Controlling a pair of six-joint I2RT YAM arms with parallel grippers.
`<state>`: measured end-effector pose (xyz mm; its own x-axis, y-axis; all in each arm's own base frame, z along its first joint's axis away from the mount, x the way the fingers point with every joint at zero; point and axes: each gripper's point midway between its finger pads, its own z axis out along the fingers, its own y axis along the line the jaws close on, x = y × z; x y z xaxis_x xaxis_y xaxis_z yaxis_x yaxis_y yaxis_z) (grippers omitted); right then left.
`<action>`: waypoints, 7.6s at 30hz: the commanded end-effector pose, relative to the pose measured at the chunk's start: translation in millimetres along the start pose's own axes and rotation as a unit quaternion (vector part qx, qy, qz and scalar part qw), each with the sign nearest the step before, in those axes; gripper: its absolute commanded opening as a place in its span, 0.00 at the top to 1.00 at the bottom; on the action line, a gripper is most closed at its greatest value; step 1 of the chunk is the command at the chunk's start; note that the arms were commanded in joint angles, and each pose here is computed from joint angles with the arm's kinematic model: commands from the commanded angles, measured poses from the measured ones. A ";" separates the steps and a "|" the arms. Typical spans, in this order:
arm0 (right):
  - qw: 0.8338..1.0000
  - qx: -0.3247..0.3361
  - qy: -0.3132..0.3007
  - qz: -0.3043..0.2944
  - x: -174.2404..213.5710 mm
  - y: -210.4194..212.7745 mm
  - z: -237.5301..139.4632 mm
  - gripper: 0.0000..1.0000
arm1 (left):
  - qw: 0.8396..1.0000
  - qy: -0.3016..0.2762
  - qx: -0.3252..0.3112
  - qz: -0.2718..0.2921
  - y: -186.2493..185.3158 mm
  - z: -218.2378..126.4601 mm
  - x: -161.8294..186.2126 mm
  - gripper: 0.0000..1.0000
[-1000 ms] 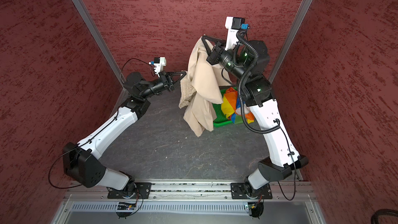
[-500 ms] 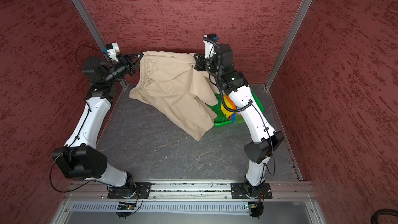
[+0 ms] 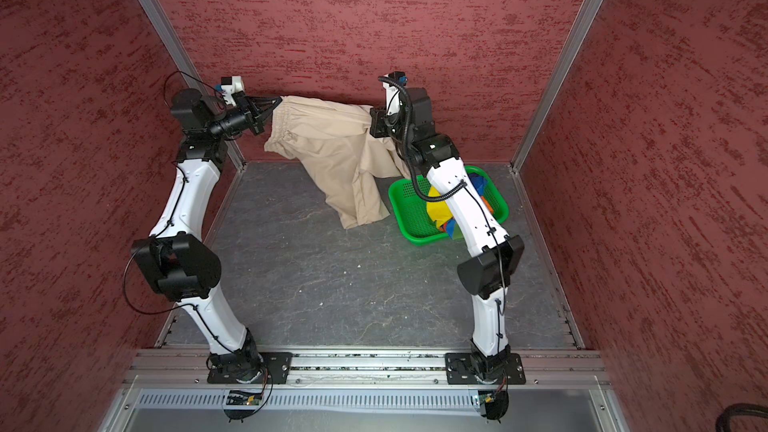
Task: Fold and stack the shorts
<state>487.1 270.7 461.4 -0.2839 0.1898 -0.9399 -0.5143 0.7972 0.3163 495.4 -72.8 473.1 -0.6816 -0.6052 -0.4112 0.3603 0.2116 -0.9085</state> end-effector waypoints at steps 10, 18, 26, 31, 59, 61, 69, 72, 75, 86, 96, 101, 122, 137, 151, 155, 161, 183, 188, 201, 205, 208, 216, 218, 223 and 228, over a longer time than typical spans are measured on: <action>0.970 -0.057 0.183 0.151 282.5 24.4 -55.3 1.00 | 0.962 -0.106 -0.183 -0.174 212.0 -125.0 129.6 1.00; 0.938 -0.063 0.302 0.156 399.1 61.7 -77.5 1.00 | 0.900 -0.137 -0.350 -0.221 262.5 -181.6 173.9 1.00; 0.912 -0.068 0.368 0.168 461.6 93.0 -108.4 0.78 | 0.847 -0.201 -0.443 -0.213 262.7 -244.1 180.7 0.92; 0.924 -0.053 0.340 0.170 435.4 87.1 -114.9 0.41 | 0.855 -0.189 -0.422 -0.236 269.9 -243.6 193.3 0.51; 0.912 0.248 0.324 0.037 332.9 -131.9 -21.4 0.37 | 0.876 -0.175 -0.417 -0.167 216.9 -227.8 138.6 0.06; 0.910 0.254 0.325 0.043 331.9 -151.7 -16.1 0.60 | 0.876 -0.169 -0.422 -0.160 216.7 -223.1 135.4 0.05; 0.919 0.224 0.323 0.022 306.6 -194.0 15.5 0.79 | 0.871 -0.096 -0.460 -0.145 241.8 -183.1 132.8 0.31; 0.917 0.234 0.322 -0.004 289.0 -203.3 28.3 0.85 | 0.862 -0.076 -0.477 -0.157 256.9 -172.9 130.7 0.48; 0.914 0.256 0.314 -0.010 274.5 -224.3 36.1 0.85 | 0.855 -0.057 -0.488 -0.165 269.0 -161.3 129.2 0.44; 0.936 0.242 0.253 0.039 238.8 -202.3 27.0 0.27 | 0.799 -0.066 -0.578 -0.151 291.3 -177.9 118.3 0.00; 0.959 0.183 0.208 -0.054 229.5 -65.2 -2.2 0.11 | 0.779 -0.089 -0.601 -0.157 291.9 -209.5 126.9 0.00; 0.964 0.081 0.248 -0.045 285.3 12.7 17.4 0.13 | 0.782 -0.112 -0.590 -0.167 283.8 -222.0 127.4 0.08; 0.884 -0.240 0.391 -0.090 460.1 201.4 -9.7 0.27 | 0.754 -0.146 -0.597 -0.230 330.3 -258.8 110.4 0.10; 0.854 -0.211 0.467 -0.090 519.3 146.9 -78.0 0.96 | 0.773 -0.130 -0.602 -0.150 352.4 -233.7 74.7 0.33; 0.872 -0.226 0.433 0.026 488.4 128.9 -78.8 1.00 | 0.682 -0.043 -0.723 -0.099 340.4 -229.8 93.0 0.30; 0.876 -0.224 0.425 0.038 478.9 123.2 -83.1 0.97 | 0.661 -0.012 -0.743 -0.100 336.7 -225.6 102.7 0.23; 0.879 -0.215 0.423 0.047 477.6 115.2 -86.0 0.92 | 0.655 0.034 -0.749 -0.090 343.8 -198.0 123.5 0.20; 0.886 -0.170 0.426 0.068 467.7 78.4 -105.2 0.90 | 0.642 0.008 -0.754 -0.139 387.6 -201.5 175.0 0.29; 0.884 -0.153 0.436 0.077 471.4 72.7 -112.4 0.92 | 0.677 -0.012 -0.722 -0.145 393.1 -186.1 174.4 0.75; 0.946 -0.070 0.306 0.076 351.0 35.7 -97.7 0.08 | 0.818 -0.023 -0.575 0.011 276.0 -95.6 102.5 1.00; 0.972 -0.010 0.227 0.060 283.1 -1.9 -83.6 0.02 | 0.850 -0.031 -0.519 0.088 227.9 -72.5 95.7 1.00; 0.973 0.061 0.214 0.053 258.0 -39.2 -68.0 0.02 | 0.861 -0.041 -0.494 0.114 202.0 -66.4 91.7 1.00; 0.959 0.127 0.242 0.074 259.7 -91.7 -18.2 0.24 | 0.854 -0.039 -0.509 0.099 201.1 -77.2 96.7 1.00; 0.956 0.128 0.255 0.074 267.0 -95.8 -2.4 0.30 | 0.856 -0.035 -0.505 0.101 202.1 -76.8 99.7 1.00; 0.946 0.130 0.282 0.089 290.7 -111.8 45.9 0.22 | 0.856 -0.024 -0.508 0.094 206.2 -77.8 104.7 1.00; 0.940 0.125 0.296 0.113 315.1 -123.2 89.2 0.22 | 0.853 -0.014 -0.514 0.089 213.5 -79.0 109.6 1.00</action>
<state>524.6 280.4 122.0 -0.7788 0.0582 -0.6246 -0.2264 0.9025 0.3664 448.7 -33.5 233.4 -0.6376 -0.5246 -0.5641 -0.3122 0.8454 -0.4334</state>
